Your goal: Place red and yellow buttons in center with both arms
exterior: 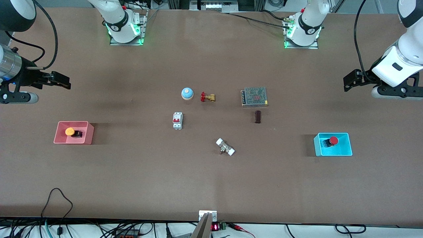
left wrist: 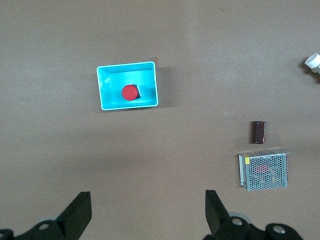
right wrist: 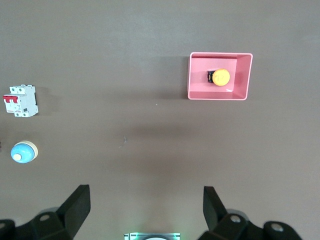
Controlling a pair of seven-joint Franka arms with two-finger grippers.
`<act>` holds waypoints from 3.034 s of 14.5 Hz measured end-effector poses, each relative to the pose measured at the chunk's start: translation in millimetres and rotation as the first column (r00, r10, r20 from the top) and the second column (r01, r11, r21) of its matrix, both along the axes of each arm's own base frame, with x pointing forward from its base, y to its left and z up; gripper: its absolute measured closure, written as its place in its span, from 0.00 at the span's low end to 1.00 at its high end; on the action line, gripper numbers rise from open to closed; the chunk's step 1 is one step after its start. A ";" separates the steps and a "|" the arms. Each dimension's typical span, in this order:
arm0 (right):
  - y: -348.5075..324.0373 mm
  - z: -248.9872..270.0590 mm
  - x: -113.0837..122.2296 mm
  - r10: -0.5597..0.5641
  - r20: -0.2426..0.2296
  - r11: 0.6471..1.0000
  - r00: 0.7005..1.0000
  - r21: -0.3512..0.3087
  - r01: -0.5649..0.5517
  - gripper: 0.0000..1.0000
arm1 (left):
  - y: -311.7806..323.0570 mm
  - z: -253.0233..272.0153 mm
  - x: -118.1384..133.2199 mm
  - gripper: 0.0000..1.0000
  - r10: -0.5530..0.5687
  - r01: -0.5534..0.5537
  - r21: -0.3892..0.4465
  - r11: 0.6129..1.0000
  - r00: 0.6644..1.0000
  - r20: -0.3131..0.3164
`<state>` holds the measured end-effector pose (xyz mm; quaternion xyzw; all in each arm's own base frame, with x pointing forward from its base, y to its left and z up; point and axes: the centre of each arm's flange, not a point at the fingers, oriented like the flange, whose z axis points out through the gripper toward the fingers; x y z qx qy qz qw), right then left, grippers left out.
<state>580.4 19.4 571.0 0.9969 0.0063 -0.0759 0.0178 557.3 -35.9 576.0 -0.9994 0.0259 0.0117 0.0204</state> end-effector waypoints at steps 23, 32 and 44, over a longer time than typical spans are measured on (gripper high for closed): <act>-109.4 -204.4 43.8 -0.029 0.099 0.999 0.995 -0.018 0.031 0.00 | 55.1 -167.5 97.4 0.00 0.075 -0.080 -0.031 0.996 0.989 -0.128; -141.8 -288.0 60.3 0.029 0.149 0.999 0.988 -0.036 -0.023 0.00 | 78.7 -319.0 118.0 0.00 0.088 -0.090 -0.045 0.995 0.995 -0.045; -141.6 -347.7 57.2 0.038 0.143 0.999 0.989 -0.022 -0.035 0.00 | 89.4 -371.3 94.6 0.36 0.104 -0.107 -0.047 0.993 0.993 -0.055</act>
